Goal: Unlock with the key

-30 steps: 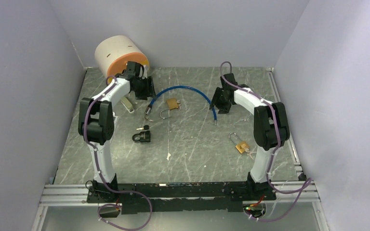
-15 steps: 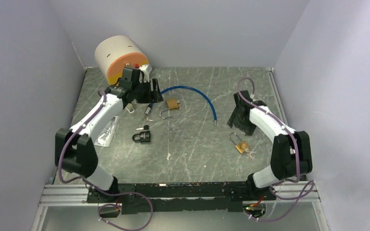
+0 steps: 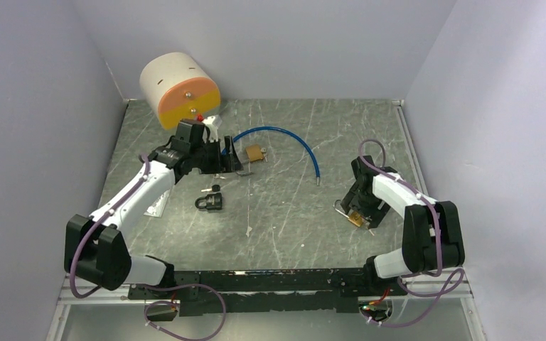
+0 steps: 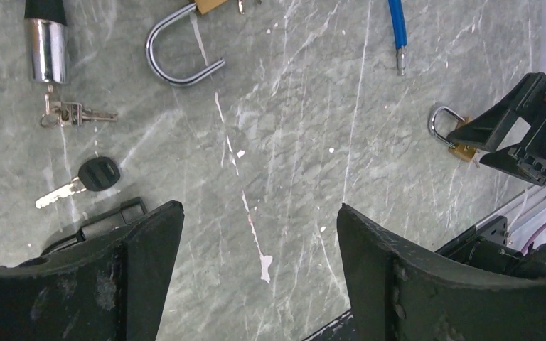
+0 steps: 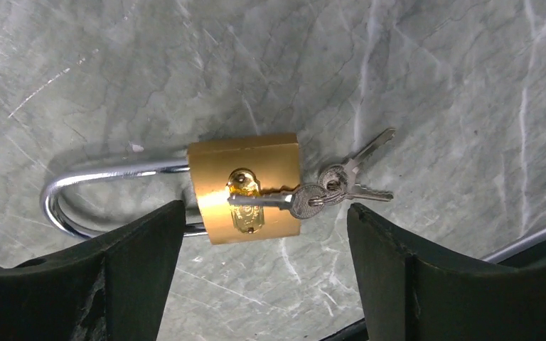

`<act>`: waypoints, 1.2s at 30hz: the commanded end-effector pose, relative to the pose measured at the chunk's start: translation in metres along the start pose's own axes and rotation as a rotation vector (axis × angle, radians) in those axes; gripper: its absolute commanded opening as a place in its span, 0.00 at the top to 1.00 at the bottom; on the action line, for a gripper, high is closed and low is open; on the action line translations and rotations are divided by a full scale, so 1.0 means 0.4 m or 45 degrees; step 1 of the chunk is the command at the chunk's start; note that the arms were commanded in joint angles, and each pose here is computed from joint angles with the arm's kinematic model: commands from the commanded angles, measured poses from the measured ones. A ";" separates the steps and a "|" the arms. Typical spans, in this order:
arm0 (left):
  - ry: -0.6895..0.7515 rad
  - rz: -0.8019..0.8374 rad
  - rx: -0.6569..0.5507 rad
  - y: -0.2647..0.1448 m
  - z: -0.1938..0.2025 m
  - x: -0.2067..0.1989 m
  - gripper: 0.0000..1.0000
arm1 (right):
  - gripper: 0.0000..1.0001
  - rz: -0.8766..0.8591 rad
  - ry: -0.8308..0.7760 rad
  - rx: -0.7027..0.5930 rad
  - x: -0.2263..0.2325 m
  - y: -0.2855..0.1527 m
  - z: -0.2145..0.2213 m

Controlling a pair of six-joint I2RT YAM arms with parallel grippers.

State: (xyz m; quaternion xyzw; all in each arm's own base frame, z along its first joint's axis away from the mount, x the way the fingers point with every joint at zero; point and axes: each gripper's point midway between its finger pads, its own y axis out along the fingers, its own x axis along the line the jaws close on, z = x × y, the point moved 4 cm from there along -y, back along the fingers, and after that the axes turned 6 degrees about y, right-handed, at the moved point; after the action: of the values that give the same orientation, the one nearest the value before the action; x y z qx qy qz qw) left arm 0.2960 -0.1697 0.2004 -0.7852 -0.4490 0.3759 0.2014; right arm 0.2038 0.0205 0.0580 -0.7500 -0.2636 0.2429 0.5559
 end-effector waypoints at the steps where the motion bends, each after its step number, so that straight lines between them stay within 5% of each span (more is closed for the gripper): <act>1: -0.013 0.041 -0.054 -0.033 -0.003 -0.022 0.18 | 0.16 -0.098 0.070 -0.010 0.031 -0.003 -0.009; 6: -0.024 0.041 -0.046 -0.036 0.009 -0.021 0.19 | 0.23 -0.107 0.065 -0.026 0.046 -0.002 -0.022; 12: -0.018 0.019 -0.048 -0.046 0.020 -0.014 0.20 | 0.46 -0.162 0.023 -0.015 0.077 0.002 -0.022; 26: -0.009 -0.084 -0.056 -0.064 0.027 0.011 0.20 | 0.56 -0.382 -0.148 0.067 0.357 -0.076 0.114; 31: -0.015 -0.086 -0.049 -0.068 0.036 0.013 0.20 | 0.52 -0.385 -0.169 0.074 0.410 -0.096 0.140; 36: -0.012 -0.088 -0.059 -0.078 0.036 0.012 0.19 | 0.25 -0.379 -0.181 -0.011 0.392 -0.143 0.105</act>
State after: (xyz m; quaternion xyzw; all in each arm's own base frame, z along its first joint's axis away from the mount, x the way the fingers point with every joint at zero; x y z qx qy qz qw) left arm 0.2717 -0.1526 0.1982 -0.7646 -0.4797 0.3772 0.2073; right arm 0.2756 0.1762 0.0608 -0.6645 -0.4066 0.2406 0.5790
